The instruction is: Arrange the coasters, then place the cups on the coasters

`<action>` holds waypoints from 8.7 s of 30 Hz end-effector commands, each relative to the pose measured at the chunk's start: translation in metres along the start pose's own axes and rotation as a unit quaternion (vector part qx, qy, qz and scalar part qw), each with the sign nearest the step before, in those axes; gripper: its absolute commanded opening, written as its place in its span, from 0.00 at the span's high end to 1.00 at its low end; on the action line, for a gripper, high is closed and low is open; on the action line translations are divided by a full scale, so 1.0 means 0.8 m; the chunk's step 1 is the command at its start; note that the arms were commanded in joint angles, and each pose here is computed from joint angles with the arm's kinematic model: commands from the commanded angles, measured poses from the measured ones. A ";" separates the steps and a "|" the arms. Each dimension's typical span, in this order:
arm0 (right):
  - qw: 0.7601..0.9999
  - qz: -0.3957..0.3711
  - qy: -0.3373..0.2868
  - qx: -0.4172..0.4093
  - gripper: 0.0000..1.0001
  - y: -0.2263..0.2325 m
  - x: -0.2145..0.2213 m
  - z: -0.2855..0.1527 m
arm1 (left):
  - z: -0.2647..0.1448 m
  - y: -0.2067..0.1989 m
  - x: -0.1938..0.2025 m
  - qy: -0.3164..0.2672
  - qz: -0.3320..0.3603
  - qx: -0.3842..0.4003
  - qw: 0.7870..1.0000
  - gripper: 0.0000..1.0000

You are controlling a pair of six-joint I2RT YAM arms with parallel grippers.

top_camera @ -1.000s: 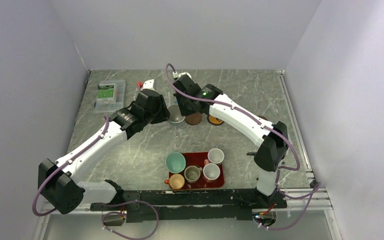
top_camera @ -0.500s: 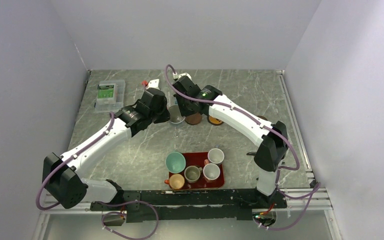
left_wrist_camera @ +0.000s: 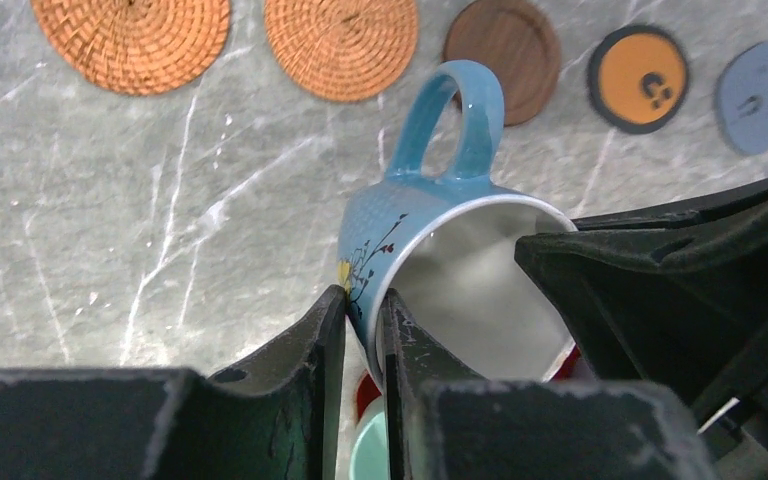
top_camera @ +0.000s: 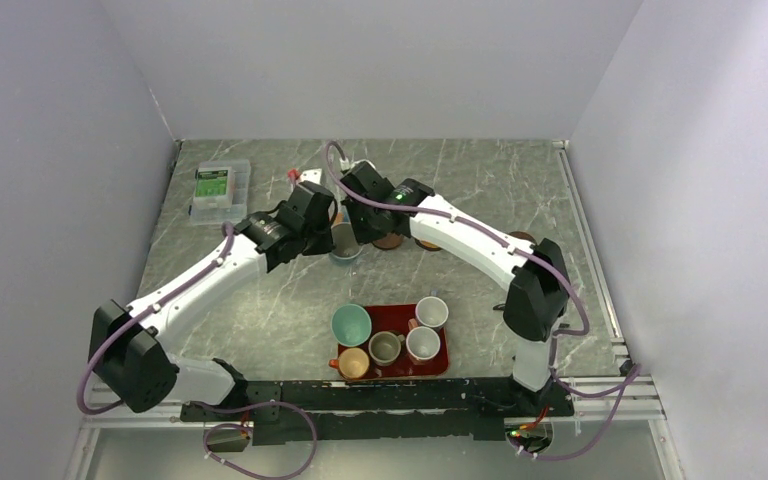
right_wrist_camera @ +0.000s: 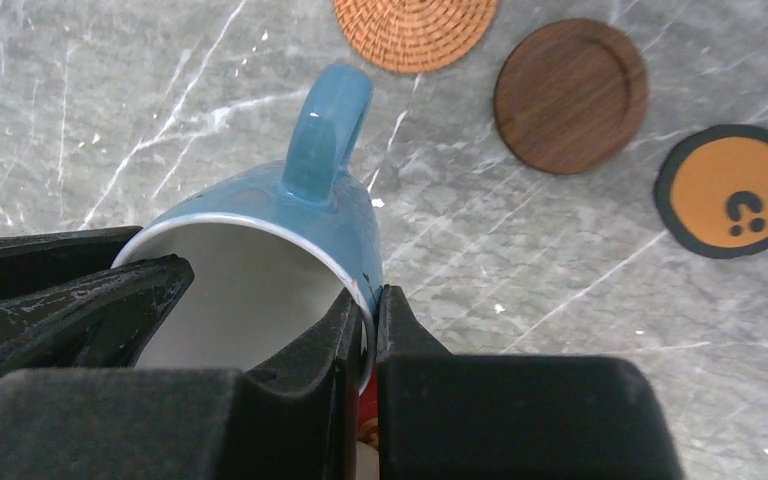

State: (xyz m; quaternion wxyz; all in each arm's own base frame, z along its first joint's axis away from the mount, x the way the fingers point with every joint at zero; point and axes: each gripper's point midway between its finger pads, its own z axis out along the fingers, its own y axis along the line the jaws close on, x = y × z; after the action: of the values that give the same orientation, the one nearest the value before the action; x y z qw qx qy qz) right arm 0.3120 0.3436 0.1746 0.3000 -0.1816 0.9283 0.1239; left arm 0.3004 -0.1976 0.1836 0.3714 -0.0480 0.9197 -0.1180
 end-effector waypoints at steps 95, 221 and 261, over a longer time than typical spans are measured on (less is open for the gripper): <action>0.953 0.116 -0.264 -0.087 0.25 -0.252 -0.055 -0.157 | -0.012 0.196 -0.159 -0.079 0.080 0.048 0.993 0.97; 0.955 0.098 -0.255 -0.114 0.19 -0.241 0.003 -0.138 | 0.146 0.189 -0.146 0.034 0.056 -0.021 0.998 0.51; 0.993 0.054 0.107 -0.001 0.35 -0.151 0.224 -0.072 | -0.021 0.186 -0.169 -0.164 0.076 -0.047 0.982 0.20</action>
State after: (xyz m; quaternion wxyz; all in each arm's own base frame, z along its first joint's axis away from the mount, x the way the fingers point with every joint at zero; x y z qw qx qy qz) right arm 0.2026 0.1720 0.1067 0.2081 -0.1495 0.9557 0.1451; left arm 0.3822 -0.0256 0.2255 0.4904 -0.0175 0.8706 -0.0356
